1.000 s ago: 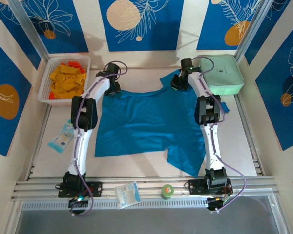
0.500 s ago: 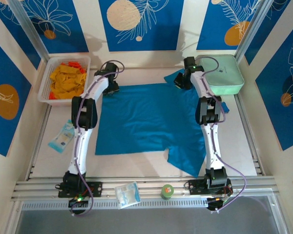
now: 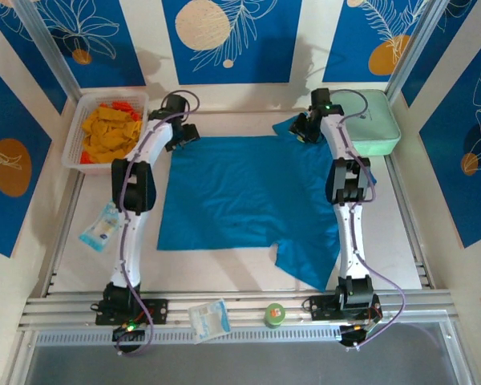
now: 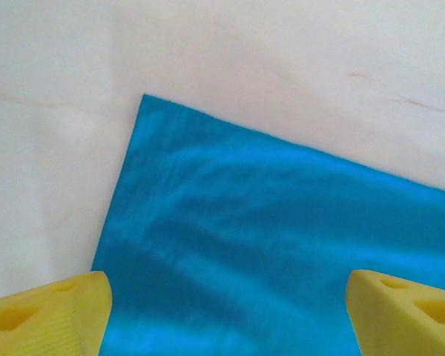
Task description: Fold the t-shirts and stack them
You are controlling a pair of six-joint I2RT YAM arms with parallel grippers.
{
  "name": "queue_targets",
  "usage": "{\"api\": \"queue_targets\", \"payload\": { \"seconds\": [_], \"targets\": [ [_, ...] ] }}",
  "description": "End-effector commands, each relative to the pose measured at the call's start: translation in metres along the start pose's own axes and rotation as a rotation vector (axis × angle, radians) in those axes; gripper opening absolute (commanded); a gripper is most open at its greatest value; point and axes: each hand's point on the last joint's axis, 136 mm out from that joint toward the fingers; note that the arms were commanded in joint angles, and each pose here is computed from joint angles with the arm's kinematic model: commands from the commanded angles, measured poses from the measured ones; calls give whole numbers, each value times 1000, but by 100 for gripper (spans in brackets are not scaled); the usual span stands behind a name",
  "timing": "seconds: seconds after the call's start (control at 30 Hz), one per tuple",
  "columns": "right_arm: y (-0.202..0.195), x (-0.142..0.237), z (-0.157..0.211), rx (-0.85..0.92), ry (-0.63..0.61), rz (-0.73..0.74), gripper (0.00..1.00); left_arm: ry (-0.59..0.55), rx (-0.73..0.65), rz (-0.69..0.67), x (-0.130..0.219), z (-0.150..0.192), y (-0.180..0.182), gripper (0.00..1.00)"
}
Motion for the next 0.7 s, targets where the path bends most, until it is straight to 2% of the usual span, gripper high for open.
{"api": "queue_targets", "payload": {
  "seconds": [0.0,0.17,0.27,0.43,0.57,0.67],
  "targets": [
    [17,69,20,150,-100,24,47,-98,-75,77,67,-1,-25,84],
    [-50,116,80,139,-100,124,50,-26,-106,42,96,74,-11,85],
    [-95,126,119,107,-36,174,41,30,-106,39,97,123,-3,82],
    [-149,142,179,126,89,282,40,129,-121,33,92,194,3,75],
    [-173,146,215,97,158,302,40,217,-129,20,85,237,10,70],
    [-175,136,233,57,217,281,36,277,-134,17,74,263,10,65]
  ]
}}
Point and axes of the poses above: each hand's point on the last joint's axis, 136 mm out from that joint toward the fingers, its own x axis back along the fingers, its own y axis along the line the jaws close on, z = x × y, and after that the axes turned 8 degrees about -x, right-handed
